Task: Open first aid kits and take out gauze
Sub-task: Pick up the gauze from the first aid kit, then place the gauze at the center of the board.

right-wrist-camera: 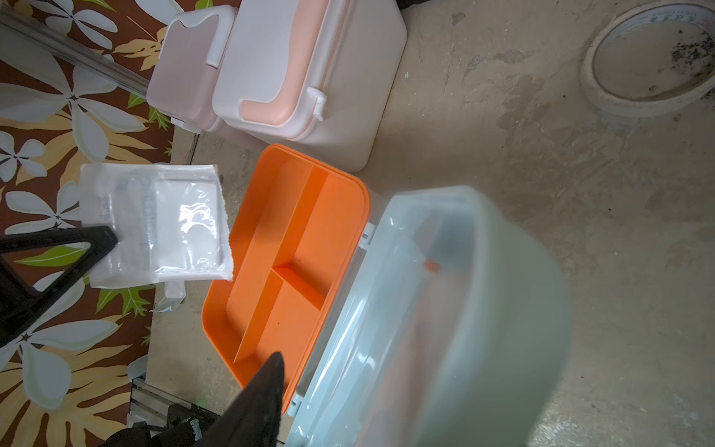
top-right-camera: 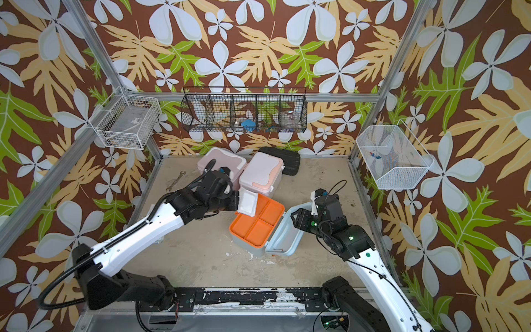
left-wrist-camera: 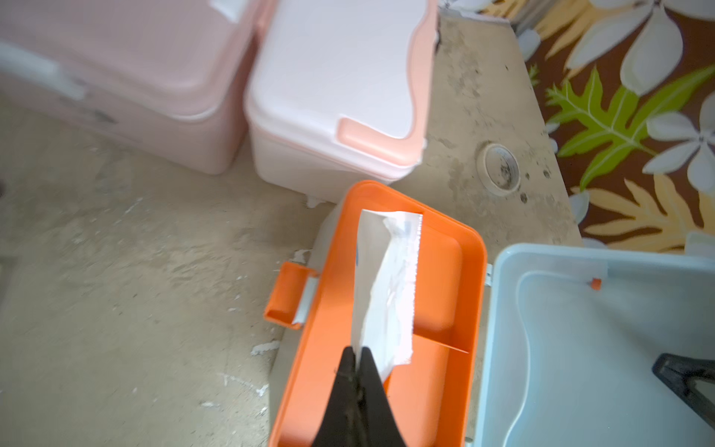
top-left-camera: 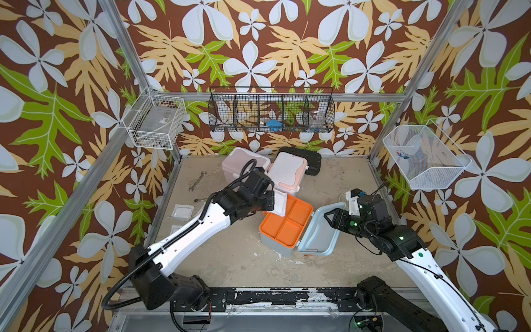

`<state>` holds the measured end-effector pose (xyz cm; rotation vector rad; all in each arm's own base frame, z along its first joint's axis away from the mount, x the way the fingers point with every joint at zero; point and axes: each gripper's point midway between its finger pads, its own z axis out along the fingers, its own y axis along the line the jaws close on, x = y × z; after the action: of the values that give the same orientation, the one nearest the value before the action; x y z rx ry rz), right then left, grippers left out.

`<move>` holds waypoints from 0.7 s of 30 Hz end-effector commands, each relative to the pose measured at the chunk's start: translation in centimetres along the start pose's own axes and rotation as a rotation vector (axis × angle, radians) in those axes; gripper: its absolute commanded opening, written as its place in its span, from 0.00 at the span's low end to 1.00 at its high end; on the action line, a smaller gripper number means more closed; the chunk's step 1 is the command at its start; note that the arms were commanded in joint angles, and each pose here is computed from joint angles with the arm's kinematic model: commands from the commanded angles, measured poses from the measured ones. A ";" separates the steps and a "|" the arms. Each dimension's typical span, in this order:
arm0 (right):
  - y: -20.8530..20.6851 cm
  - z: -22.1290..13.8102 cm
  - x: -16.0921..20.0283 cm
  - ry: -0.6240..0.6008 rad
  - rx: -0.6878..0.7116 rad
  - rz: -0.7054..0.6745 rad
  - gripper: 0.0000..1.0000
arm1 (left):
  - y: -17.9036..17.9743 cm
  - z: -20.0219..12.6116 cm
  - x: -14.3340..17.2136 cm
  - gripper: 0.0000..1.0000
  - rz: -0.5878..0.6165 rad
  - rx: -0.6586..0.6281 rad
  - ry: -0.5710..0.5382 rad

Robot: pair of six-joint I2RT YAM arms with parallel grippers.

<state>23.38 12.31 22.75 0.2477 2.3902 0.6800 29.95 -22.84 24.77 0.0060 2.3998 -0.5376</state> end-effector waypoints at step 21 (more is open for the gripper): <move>0.2 0.0 -0.1 -0.005 -0.008 0.006 0.61 | 26.0 -3.6 9.1 0.00 -0.871 -0.530 -0.138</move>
<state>23.32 12.37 22.58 0.2462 2.3953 0.6834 24.80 0.51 12.92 -1.1738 2.2717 -0.2496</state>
